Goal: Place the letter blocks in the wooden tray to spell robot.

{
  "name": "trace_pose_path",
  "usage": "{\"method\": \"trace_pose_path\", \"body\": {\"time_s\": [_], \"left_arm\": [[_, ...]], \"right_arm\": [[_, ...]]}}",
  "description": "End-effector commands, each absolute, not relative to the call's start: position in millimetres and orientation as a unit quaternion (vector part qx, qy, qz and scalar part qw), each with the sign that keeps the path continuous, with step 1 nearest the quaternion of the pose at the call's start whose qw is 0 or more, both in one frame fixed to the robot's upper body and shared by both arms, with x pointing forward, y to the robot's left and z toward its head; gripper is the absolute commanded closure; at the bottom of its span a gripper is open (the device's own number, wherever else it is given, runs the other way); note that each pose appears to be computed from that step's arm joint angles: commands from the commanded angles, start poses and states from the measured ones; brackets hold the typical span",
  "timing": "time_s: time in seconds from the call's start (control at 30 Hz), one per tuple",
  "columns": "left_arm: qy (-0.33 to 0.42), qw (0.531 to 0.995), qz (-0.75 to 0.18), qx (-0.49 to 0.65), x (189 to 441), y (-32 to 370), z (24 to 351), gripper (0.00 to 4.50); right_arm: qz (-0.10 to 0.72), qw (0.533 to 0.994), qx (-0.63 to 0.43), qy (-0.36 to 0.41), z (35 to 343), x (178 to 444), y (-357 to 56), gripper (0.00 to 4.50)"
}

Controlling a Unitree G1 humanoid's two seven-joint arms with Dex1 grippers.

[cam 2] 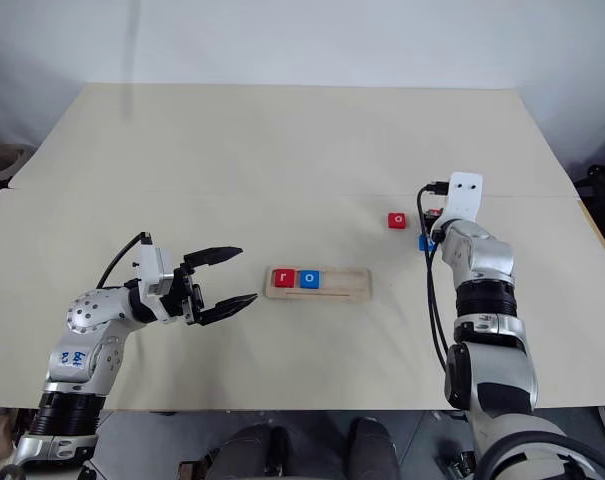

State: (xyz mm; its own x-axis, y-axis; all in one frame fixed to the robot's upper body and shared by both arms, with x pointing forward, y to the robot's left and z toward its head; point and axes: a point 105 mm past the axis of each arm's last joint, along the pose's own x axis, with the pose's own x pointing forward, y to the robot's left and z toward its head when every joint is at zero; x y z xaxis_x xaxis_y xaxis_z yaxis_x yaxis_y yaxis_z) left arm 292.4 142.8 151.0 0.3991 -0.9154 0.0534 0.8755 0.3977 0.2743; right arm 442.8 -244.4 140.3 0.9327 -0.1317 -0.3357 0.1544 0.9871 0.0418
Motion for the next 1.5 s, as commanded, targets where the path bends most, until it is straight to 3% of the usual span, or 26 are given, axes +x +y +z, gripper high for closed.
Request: {"method": "trace_pose_path", "body": {"time_s": [0.03, 0.33, 0.57, 0.83, 1.0, 1.13, 1.27, 1.4, 1.5], "left_arm": [[-0.108, 0.828, -0.541, 0.106, 291.2, 142.0, 152.9, 0.00], [-0.101, 0.822, -0.550, 0.108, 294.8, 141.1, 150.3, 0.00], [-0.091, 0.811, -0.569, 0.106, 297.4, 139.1, 146.0, 0.00], [-0.084, 0.804, -0.580, 0.105, 298.2, 138.2, 145.5, 0.00], [-0.083, 0.804, -0.579, 0.108, 298.4, 139.6, 146.3, 0.00], [-0.084, 0.808, -0.572, 0.111, 298.0, 142.7, 146.7, 0.00], [-0.083, 0.809, -0.571, 0.114, 296.7, 144.5, 147.1, 0.00], [-0.084, 0.802, -0.579, 0.119, 293.9, 144.6, 149.1, 0.00], [-0.085, 0.791, -0.593, 0.124, 291.0, 141.1, 151.0, 0.00]], "right_arm": [[-0.066, 0.987, 0.022, 0.141, 159.5, 443.5, -245.5, 3.04], [-0.023, 0.993, -0.004, 0.117, 195.5, 399.4, -234.7, 3.04], [0.020, 0.980, 0.018, 0.196, 146.0, 326.1, -191.2, 3.04], [0.019, 0.971, 0.041, 0.235, 120.5, 301.8, -171.7, 3.04], [0.030, 0.971, 0.042, 0.235, 123.4, 303.5, -172.3, 1.36], [0.107, 0.967, 0.004, 0.233, 137.2, 303.3, -186.7, 0.04], [0.205, 0.954, -0.078, 0.206, 155.0, 302.9, -203.6, 0.04], [0.359, 0.890, -0.215, 0.183, 152.4, 294.9, -210.5, 0.04], [0.444, 0.848, -0.239, 0.164, 148.7, 292.6, -209.8, 0.04]]}}
